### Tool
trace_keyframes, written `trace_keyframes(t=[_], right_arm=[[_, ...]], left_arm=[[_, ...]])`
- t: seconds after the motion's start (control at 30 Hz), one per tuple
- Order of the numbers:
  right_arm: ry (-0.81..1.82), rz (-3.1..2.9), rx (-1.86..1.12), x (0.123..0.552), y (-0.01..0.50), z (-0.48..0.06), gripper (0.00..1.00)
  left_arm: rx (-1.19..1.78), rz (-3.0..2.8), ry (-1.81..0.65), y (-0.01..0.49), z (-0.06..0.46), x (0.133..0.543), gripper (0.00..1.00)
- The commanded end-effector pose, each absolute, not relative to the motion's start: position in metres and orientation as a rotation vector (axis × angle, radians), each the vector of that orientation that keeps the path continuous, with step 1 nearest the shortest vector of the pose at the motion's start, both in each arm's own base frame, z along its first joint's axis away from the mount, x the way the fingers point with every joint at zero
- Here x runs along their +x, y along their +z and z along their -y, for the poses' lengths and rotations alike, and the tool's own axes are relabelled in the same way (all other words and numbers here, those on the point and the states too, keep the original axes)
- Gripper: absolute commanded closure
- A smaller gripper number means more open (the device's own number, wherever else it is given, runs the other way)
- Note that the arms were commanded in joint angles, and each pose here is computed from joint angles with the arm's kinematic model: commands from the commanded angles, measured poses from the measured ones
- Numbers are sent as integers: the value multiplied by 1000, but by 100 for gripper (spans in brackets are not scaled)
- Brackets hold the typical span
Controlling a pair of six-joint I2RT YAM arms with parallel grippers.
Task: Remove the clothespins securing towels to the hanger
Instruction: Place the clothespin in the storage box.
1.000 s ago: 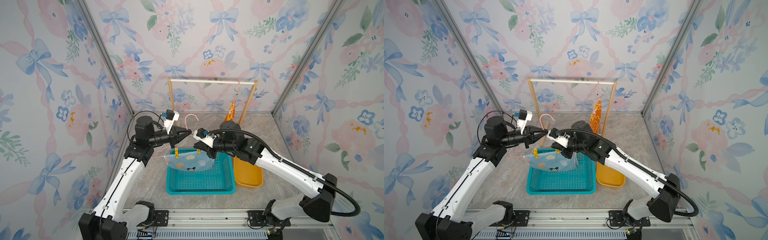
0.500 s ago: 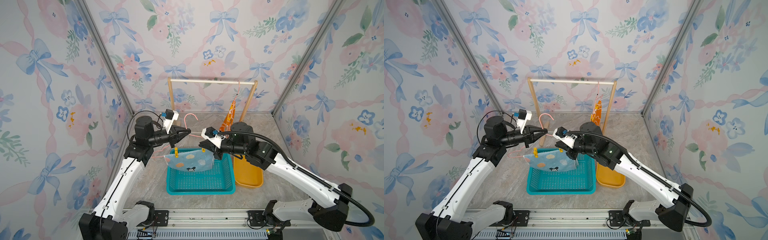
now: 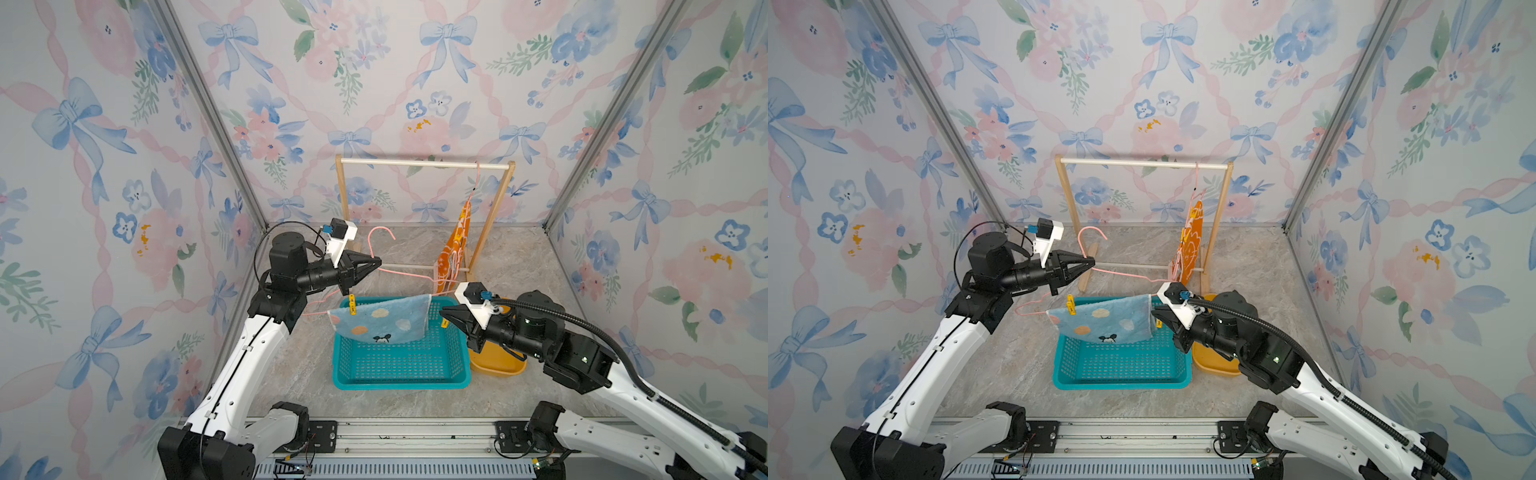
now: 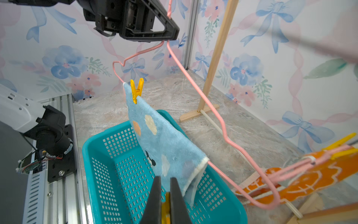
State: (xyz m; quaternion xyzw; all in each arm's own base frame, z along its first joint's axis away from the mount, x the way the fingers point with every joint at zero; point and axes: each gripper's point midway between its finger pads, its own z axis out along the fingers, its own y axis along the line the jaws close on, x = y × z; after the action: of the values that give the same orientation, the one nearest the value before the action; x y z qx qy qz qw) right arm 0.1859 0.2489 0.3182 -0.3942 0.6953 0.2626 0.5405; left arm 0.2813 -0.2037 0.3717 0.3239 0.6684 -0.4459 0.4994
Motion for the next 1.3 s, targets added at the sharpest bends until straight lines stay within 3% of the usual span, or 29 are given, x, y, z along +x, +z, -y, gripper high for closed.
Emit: trace_keyframes(t=[0.0,0.5,0.8,1.27], right_arm=[[603,-1699,-784,194,313,-229,100],[394,-2011,-191,236,229,-114,100],[447,-2203,53,284,160,-88,100],[411,-2421,72,334,97,-97,95]], left_arm=[[787,-1593,-1047,375,200,280,100],[782,-1596,-1044,374,199,282,100],[781,-1597,-1042,374,199,282,100],[782,-1593,-1036,375,197,281,100]])
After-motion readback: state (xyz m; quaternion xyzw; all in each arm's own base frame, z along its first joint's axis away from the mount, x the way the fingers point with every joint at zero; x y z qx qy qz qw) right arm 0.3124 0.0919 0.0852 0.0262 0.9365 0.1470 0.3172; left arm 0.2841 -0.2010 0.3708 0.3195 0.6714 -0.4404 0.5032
